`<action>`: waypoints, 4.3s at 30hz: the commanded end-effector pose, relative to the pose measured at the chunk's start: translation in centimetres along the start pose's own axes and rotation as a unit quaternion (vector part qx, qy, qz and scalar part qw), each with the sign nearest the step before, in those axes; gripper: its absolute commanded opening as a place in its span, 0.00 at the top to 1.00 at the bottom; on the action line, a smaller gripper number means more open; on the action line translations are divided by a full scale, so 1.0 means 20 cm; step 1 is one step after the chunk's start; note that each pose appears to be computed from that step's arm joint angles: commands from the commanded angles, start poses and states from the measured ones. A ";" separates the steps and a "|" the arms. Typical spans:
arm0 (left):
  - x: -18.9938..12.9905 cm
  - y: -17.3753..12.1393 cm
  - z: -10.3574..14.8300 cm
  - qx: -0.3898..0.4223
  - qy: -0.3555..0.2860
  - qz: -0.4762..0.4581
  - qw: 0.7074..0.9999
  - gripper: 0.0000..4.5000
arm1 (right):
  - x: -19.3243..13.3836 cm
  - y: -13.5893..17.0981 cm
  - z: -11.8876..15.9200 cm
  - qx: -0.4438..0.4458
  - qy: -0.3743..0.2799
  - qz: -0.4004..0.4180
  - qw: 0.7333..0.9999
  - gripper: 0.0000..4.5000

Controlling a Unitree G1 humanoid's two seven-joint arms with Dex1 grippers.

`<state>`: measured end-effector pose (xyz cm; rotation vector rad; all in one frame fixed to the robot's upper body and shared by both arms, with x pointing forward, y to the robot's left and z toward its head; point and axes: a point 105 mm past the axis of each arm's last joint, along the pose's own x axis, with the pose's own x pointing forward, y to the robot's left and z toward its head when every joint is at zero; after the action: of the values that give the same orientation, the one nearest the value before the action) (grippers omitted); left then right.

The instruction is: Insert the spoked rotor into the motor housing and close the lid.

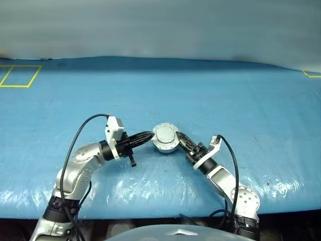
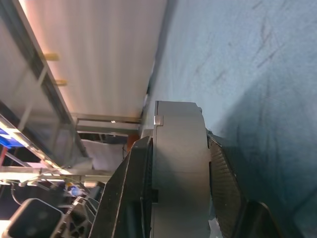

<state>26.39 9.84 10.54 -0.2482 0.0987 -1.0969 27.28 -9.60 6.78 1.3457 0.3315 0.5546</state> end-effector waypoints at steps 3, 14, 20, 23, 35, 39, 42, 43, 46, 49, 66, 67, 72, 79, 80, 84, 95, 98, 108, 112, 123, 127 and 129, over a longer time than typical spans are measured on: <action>-0.10 0.06 0.09 -0.122 -0.105 0.041 0.986 0.66 | 0.05 0.25 0.05 -0.011 -0.011 0.107 0.994 0.72; -0.09 0.01 -0.01 -0.211 -0.108 0.035 0.971 0.00 | 0.08 0.34 -0.01 -0.043 0.036 0.139 0.989 0.72; -0.02 -0.02 -0.03 -0.263 -0.130 0.016 0.956 0.00 | 0.09 0.34 -0.03 -0.052 0.049 0.135 0.988 0.72; 0.02 -0.01 -0.07 -0.289 -0.125 0.023 0.949 0.00 | 0.09 0.35 -0.03 -0.055 0.052 0.134 0.988 0.72; 0.23 -0.07 -0.01 -0.350 -0.176 -0.038 0.919 0.00 | 0.10 0.34 -0.05 -0.059 0.062 0.128 0.988 0.72; 0.26 -0.05 -0.05 -0.372 -0.169 -0.021 0.913 0.00 | 0.10 0.33 -0.06 -0.058 0.062 0.122 0.989 0.72; 0.26 -0.04 -0.06 -0.377 -0.164 -0.012 0.912 0.04 | 0.10 0.33 -0.06 -0.057 0.062 0.123 0.989 0.72; 0.25 -0.04 -0.06 -0.374 -0.164 -0.012 0.913 0.08 | 0.10 0.33 -0.06 -0.056 0.059 0.120 0.989 0.72; 0.24 -0.03 -0.08 -0.372 -0.152 -0.001 0.916 0.29 | 0.10 0.32 -0.06 -0.055 0.056 0.116 0.990 0.72; 0.23 -0.02 -0.09 -0.377 -0.146 0.010 0.914 0.39 | 0.11 0.32 -0.06 -0.055 0.056 0.115 0.990 0.72; 0.24 0.02 -0.02 -0.381 -0.183 0.015 0.906 0.40 | 0.15 0.30 -0.06 -0.096 0.030 0.092 0.991 0.72; 0.23 0.02 -0.01 -0.378 -0.186 0.018 0.907 0.40 | 0.15 0.29 -0.06 -0.097 0.026 0.091 0.991 0.65; 0.22 0.10 0.01 -0.367 -0.211 0.057 0.904 0.40 | 0.15 0.28 -0.06 -0.086 0.027 0.086 0.992 0.29; 0.19 0.14 0.05 -0.340 -0.222 0.076 0.911 0.40 | 0.16 0.27 -0.03 -0.090 0.017 0.075 0.993 0.29; 0.18 0.15 0.06 -0.333 -0.227 0.083 0.911 0.40 | 0.16 0.27 -0.03 -0.090 0.016 0.074 0.993 0.29; 0.09 0.29 0.13 -0.288 -0.254 0.155 0.910 0.40 | 0.15 0.26 -0.02 -0.115 0.016 0.061 0.991 0.29; -0.03 0.51 0.02 -0.222 -0.202 0.315 0.900 0.40 | 0.09 0.24 -0.05 -0.239 0.052 0.037 0.969 0.29; -0.05 0.54 -0.03 -0.212 -0.178 0.345 0.897 0.40 | 0.10 0.21 -0.07 -0.248 0.061 0.027 0.967 0.29; -0.24 0.66 -0.04 -0.149 -0.149 0.443 0.871 0.04 | 0.10 0.19 -0.09 -0.252 0.071 0.023 0.965 0.29; -0.40 0.73 0.00 -0.101 -0.140 0.505 0.846 0.04 | 0.11 0.18 -0.09 -0.255 0.074 0.023 0.964 0.29; -0.37 0.56 0.25 0.145 -0.127 0.489 0.851 0.04 | 0.10 0.19 0.00 -0.475 0.010 -0.042 0.879 0.29; -0.18 0.37 0.23 0.185 -0.119 0.431 0.875 0.04 | 0.06 0.19 0.11 -0.586 -0.073 -0.117 0.798 0.29; -0.11 0.28 0.17 0.193 -0.102 0.405 0.888 0.04 | 0.02 0.17 0.13 -0.613 -0.096 -0.145 0.771 0.29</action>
<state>31.89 16.48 11.36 0.0191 -0.1498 -0.1829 28.68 -10.44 9.28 0.1175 0.0457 0.3062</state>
